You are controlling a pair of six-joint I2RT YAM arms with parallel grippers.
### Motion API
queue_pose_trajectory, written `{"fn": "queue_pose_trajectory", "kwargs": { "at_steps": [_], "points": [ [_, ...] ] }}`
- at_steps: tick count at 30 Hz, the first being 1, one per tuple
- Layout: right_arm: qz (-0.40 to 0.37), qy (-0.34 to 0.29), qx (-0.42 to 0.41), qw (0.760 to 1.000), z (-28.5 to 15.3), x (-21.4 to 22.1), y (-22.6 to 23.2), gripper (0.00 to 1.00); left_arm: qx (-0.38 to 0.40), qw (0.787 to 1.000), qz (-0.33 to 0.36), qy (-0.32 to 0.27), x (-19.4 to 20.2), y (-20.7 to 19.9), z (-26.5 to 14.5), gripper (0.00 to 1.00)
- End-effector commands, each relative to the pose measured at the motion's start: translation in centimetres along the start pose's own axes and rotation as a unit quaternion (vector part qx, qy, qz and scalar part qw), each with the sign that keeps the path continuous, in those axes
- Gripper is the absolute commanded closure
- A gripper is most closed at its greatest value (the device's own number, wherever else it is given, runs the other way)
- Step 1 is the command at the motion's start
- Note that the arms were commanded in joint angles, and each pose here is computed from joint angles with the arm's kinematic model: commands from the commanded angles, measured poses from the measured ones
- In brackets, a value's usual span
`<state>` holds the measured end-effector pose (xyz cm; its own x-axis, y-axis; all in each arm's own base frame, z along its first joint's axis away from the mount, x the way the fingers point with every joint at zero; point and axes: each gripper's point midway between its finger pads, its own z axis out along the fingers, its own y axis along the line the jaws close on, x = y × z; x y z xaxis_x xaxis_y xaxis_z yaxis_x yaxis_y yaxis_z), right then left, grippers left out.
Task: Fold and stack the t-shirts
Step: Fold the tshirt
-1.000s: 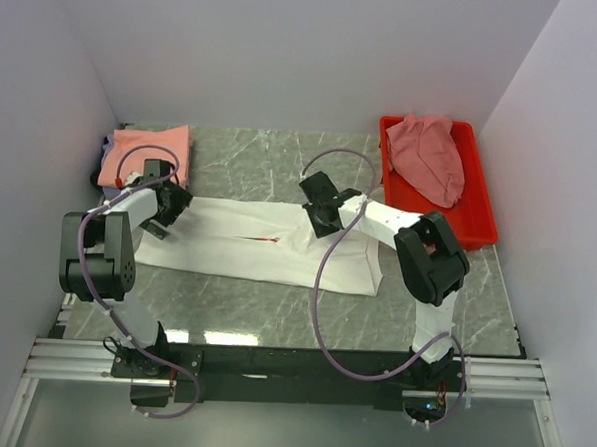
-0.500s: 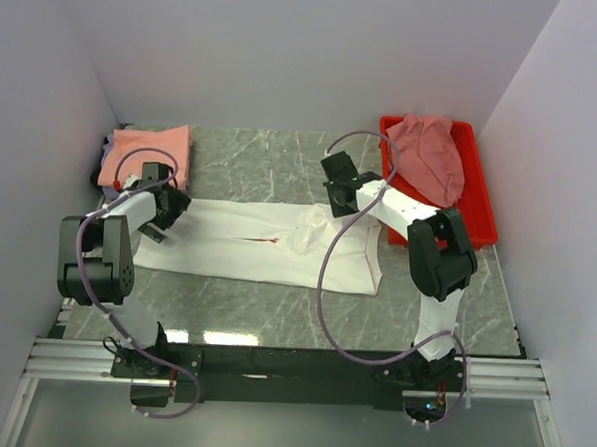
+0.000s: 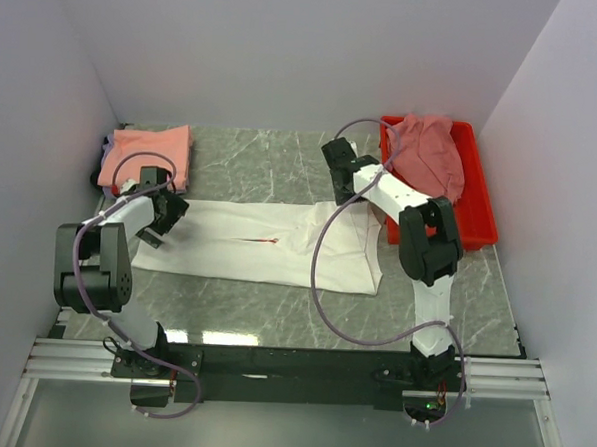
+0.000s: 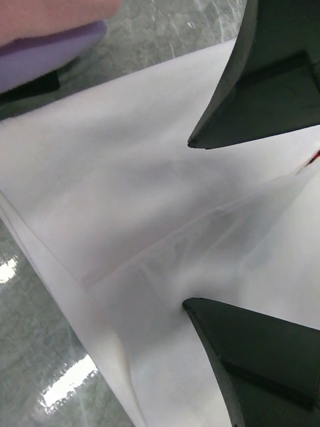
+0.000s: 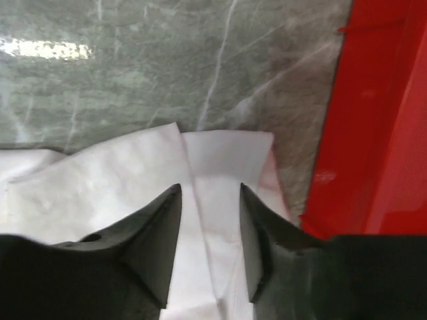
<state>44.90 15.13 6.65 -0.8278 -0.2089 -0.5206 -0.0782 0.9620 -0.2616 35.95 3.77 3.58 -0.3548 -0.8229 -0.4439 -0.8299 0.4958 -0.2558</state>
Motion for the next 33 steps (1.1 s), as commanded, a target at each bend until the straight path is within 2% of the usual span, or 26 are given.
{"fn": "queue_pose_trajectory", "kwargs": {
  "at_steps": [1, 7, 11, 13, 17, 20, 21, 25, 29, 32, 33],
  "points": [
    [0.024, -0.011, 0.041, 0.999, -1.2, -1.9, -1.9, 0.5, 0.005, 1.0, -0.004, -0.012, -0.5, 0.4, -1.1, 0.01],
    [0.038, -0.044, -0.005, 0.998, -4.0, -3.2, -1.2, 0.3, 0.034, 0.999, -0.016, -0.025, -1.9, -1.1, -3.2, 0.01],
    [0.066, -0.068, -0.062, 0.994, -7.5, -2.8, 0.1, 0.2, 0.092, 0.995, -0.008, -0.033, -2.1, -3.9, -5.6, 0.01],
    [0.094, -0.057, -0.095, 0.989, -7.7, -0.6, 1.4, 0.17, 0.115, 0.993, -0.002, -0.033, -2.0, -5.1, -6.5, 0.0],
    [0.153, -0.032, -0.246, 0.957, -10.6, 3.3, 5.8, 0.15, 0.145, 0.989, 0.022, -0.015, -1.4, -7.6, -6.6, 0.01],
    [0.183, -0.006, -0.293, 0.938, -11.3, 6.6, 7.3, 0.14, 0.145, 0.989, 0.039, 0.007, -0.8, -8.7, -4.9, 0.01],
    [0.188, 0.01, -0.306, 0.933, -11.1, 8.2, 7.8, 0.14, 0.141, 0.988, 0.055, 0.022, 0.6, -9.2, -4.1, 0.0],
    [0.193, 0.035, -0.296, 0.935, -10.2, 10.3, 7.8, 0.13, 0.131, 0.988, 0.074, 0.041, 2.0, -9.7, -2.5, 0.01],
    [0.188, 0.051, -0.274, 0.942, -8.4, 11.0, 7.8, 0.12, 0.108, 0.99, 0.079, 0.051, 3.2, -8.2, -1.4, 0.01],
    [0.189, 0.068, -0.247, 0.948, -6.1, 10.6, 7.8, 0.12, 0.086, 0.992, 0.068, 0.063, 4.6, -6.1, -0.8, 0.01],
    [0.188, 0.057, -0.251, 0.948, -5.9, 9.1, 8.0, 0.12, 0.089, 0.991, 0.067, 0.068, 5.0, -5.8, -1.1, 0.01]
  ]
}}
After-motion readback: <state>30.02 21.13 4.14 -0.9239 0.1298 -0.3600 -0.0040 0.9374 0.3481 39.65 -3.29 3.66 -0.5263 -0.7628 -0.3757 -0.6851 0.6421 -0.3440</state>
